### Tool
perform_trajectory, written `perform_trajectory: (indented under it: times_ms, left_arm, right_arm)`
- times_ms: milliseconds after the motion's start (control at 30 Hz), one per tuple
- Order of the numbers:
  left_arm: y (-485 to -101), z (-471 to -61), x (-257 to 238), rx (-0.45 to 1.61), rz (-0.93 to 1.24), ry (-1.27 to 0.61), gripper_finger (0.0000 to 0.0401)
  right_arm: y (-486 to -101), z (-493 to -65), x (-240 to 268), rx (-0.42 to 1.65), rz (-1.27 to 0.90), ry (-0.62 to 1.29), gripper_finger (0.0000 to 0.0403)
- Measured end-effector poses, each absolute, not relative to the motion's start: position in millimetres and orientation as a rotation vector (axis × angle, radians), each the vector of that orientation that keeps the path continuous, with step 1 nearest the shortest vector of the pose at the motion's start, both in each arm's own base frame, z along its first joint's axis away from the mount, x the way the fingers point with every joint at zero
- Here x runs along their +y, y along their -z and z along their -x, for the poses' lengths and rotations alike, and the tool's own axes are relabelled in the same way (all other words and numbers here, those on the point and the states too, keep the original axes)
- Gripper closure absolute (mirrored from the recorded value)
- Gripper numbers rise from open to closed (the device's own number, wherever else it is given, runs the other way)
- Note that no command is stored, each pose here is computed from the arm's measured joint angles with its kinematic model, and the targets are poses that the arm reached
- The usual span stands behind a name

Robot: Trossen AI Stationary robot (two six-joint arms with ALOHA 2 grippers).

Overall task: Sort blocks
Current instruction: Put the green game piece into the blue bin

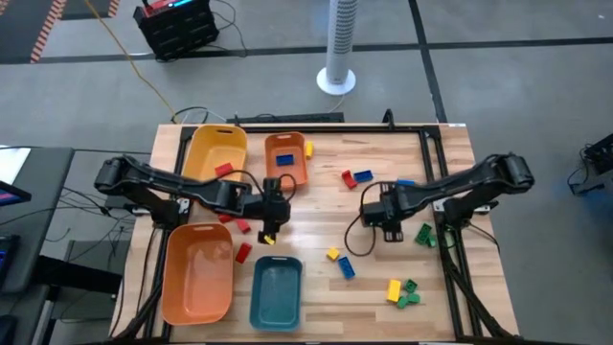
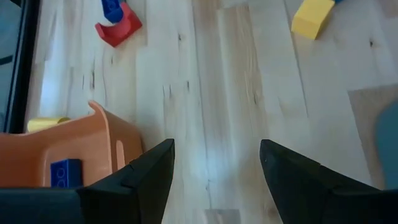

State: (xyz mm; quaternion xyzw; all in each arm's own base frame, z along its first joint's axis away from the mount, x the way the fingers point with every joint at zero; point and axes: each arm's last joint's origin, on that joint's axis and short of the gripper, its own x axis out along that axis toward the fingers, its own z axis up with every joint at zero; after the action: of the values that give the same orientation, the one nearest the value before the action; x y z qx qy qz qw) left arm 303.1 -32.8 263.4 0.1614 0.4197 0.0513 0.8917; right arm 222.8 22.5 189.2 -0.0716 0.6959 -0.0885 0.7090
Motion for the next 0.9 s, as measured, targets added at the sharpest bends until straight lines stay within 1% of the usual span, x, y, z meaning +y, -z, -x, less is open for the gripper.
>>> perform_trajectory:
  times_ms: [67,200,333,700,900]
  left_arm:
    - [-261.1,-302.3,-33.6,0.880,-0.330,-0.108,0.0170]
    - [-261.8,-302.6,-33.7,0.872,-0.324,-0.112,0.0170]
    - [-261.4,-302.2,-33.4,0.878,-0.329,-0.120,0.0170]
    - [-261.5,-302.2,-33.0,0.879,-0.341,-0.133,0.0170]
    - [-259.9,-300.0,-32.5,0.905,-0.331,-0.146,0.0170]
  right_arm:
    - [-186.6,-221.4,20.6,1.525,0.093,0.221,0.0137]
    - [-177.4,-213.3,16.7,1.528,0.030,0.268,0.0137]
    - [-169.6,-212.4,13.8,1.480,-0.046,0.262,0.0137]
    - [-154.7,-210.5,10.7,1.434,-0.087,0.265,0.0138]
    - [-150.6,-210.6,10.7,1.409,-0.099,0.268,0.0156]
